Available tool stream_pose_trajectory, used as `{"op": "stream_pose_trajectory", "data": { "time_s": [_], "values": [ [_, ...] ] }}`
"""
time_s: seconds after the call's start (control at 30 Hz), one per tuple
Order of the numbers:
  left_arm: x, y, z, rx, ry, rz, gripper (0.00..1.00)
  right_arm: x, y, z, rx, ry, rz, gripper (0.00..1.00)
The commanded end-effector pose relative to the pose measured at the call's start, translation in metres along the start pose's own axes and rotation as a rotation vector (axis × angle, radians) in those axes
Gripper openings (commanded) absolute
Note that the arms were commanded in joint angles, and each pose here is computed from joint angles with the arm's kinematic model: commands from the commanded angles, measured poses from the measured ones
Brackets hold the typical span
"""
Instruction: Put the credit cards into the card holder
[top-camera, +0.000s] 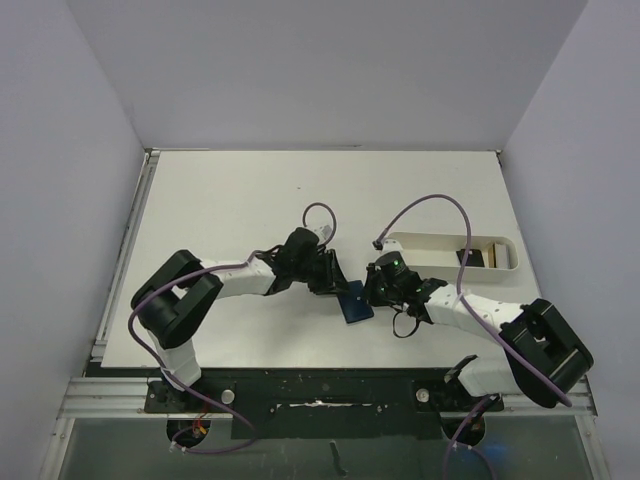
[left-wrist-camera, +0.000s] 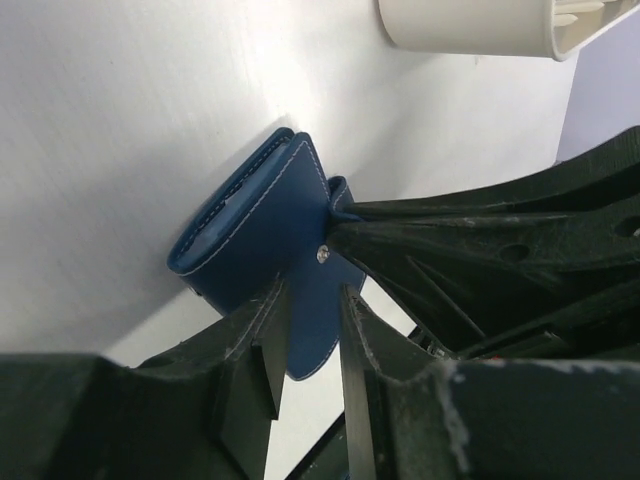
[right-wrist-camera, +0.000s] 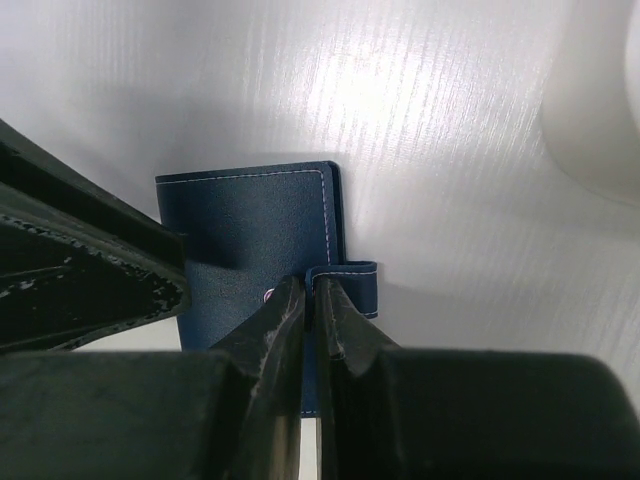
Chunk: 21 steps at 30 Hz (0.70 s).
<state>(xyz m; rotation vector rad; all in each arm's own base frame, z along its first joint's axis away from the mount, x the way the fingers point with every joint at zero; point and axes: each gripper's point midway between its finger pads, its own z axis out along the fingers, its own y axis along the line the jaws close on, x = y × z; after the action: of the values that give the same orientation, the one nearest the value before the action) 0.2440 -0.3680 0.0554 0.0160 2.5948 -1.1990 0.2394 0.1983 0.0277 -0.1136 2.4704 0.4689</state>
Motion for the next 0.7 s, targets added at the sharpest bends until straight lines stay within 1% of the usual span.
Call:
{"op": "stream_pose_trajectory", "data": {
  "time_s": [0.0,0.13,0.23,0.57,0.6,0.67],
  "values": [
    [-0.004,-0.006,0.009,0.05,0.006,0.02,0.24,0.008,0.005,0.0,-0.01,0.04,-0.006,0.03],
    [-0.003,0.015,0.017,-0.04,0.003,0.035,0.2,0.002,0.011,-0.004,-0.034,0.017,-0.001,0.05],
    [0.0,0.028,0.02,-0.08,0.02,0.033,0.2,-0.005,0.017,-0.009,-0.066,-0.01,-0.006,0.11],
    [0.001,0.031,0.02,-0.094,0.018,0.028,0.2,-0.007,0.029,-0.008,-0.129,-0.019,0.022,0.14],
    [0.001,0.031,0.02,-0.093,0.016,0.028,0.2,-0.007,0.029,-0.007,-0.125,-0.017,0.028,0.15],
    [0.001,0.031,0.02,-0.095,0.017,0.025,0.2,-0.005,0.026,-0.005,-0.112,-0.007,0.034,0.2]
  ]
}}
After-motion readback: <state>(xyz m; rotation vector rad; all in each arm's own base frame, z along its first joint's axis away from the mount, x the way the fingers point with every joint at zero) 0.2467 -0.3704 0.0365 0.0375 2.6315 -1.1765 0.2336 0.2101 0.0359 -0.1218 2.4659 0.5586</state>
